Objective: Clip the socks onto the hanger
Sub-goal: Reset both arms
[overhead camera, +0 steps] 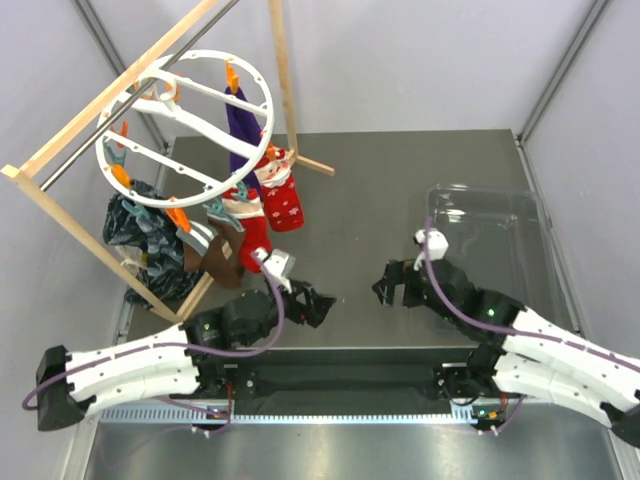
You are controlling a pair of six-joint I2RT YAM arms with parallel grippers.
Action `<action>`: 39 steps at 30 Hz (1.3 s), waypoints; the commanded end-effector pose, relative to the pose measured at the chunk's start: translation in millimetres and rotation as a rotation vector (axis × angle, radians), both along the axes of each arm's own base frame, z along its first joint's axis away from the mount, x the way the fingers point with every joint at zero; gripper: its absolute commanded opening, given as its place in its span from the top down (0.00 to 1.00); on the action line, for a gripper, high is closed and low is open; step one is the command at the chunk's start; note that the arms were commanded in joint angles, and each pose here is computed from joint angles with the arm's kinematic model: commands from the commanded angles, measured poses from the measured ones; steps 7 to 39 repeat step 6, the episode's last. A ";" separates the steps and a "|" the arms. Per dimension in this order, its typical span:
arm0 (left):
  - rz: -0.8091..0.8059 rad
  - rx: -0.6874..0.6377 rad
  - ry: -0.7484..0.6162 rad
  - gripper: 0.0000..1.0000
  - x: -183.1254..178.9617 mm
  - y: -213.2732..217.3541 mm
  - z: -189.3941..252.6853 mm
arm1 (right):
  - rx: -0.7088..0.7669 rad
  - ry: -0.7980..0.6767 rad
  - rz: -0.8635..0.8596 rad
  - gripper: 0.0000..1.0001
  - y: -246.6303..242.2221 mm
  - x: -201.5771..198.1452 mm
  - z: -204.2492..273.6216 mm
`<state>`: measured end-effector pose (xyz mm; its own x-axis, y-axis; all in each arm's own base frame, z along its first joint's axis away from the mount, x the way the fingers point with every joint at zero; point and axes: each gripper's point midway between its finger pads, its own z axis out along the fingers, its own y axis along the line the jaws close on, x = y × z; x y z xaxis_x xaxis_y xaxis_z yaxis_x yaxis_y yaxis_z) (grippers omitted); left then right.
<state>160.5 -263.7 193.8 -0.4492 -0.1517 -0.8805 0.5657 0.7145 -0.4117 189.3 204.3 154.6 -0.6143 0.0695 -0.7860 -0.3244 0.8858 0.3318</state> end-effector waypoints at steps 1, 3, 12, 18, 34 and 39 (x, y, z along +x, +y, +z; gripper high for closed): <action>0.058 -0.208 -0.016 0.11 -0.4 13.3 11.2 | 0.164 -0.109 -0.075 0.00 -11.1 4.9 24.7; 0.061 -0.302 -0.021 0.09 -5.8 24.3 19.7 | 0.205 -0.140 -0.093 0.00 -17.0 3.8 17.0; 0.062 -0.384 -0.032 0.08 -11.7 38.0 19.9 | 0.260 -0.175 -0.133 0.00 -27.4 2.6 15.3; 0.062 -0.384 -0.032 0.08 -11.7 38.0 19.9 | 0.260 -0.175 -0.133 0.00 -27.4 2.6 15.3; 0.062 -0.384 -0.032 0.08 -11.7 38.0 19.9 | 0.260 -0.175 -0.133 0.00 -27.4 2.6 15.3; 0.062 -0.384 -0.032 0.08 -11.7 38.0 19.9 | 0.260 -0.175 -0.133 0.00 -27.4 2.6 15.3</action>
